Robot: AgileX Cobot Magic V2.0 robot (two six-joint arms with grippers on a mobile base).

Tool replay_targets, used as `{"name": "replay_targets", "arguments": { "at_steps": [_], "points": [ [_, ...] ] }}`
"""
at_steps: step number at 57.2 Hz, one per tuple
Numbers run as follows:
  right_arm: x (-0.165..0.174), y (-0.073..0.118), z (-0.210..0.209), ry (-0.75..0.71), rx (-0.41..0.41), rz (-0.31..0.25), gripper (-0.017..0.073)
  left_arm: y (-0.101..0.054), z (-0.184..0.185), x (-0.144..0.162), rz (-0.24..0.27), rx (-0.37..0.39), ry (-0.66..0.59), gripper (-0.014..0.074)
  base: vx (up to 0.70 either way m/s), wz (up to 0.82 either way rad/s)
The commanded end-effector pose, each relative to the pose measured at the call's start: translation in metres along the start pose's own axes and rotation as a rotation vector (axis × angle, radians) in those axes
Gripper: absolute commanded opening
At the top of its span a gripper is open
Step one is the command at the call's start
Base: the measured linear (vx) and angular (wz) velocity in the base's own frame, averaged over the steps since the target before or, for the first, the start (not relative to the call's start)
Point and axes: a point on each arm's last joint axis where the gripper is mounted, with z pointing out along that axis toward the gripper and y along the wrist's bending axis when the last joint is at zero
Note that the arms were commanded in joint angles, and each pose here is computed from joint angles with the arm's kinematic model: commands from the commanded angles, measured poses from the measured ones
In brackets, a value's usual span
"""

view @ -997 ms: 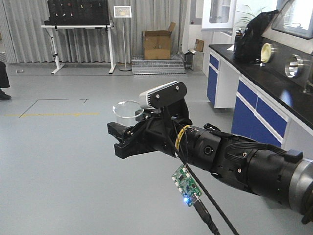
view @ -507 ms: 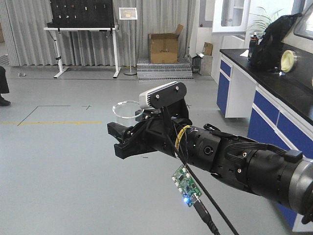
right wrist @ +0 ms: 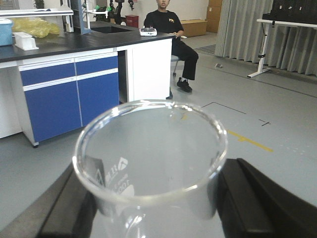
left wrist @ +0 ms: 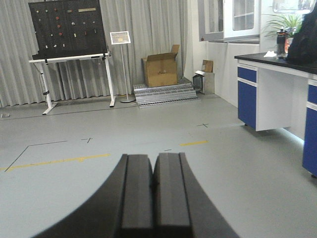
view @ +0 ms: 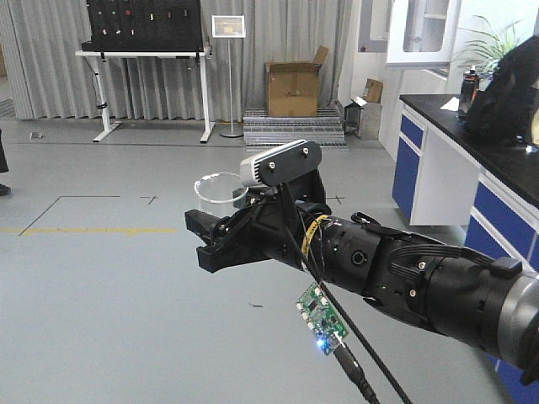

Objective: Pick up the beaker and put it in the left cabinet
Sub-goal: 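Drive the base away from the bench holding the beaker in the right gripper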

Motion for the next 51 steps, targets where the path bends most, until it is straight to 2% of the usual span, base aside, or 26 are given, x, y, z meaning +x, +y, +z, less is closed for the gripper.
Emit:
{"name": "replay_targets", "arguments": {
  "at_steps": [1,51],
  "points": [
    [-0.0358,0.0024,-0.015,-0.119,-0.022,-0.005,0.0145,0.0004,-0.0013,-0.0032,-0.011,-0.006,-0.086,0.0001,0.58,0.03],
    [-0.0358,0.0024,-0.015,-0.119,-0.022,-0.005,0.0145,0.0004,-0.0013,-0.0032,-0.011,-0.006,-0.086,0.0001,0.63,-0.01]
  ]
}}
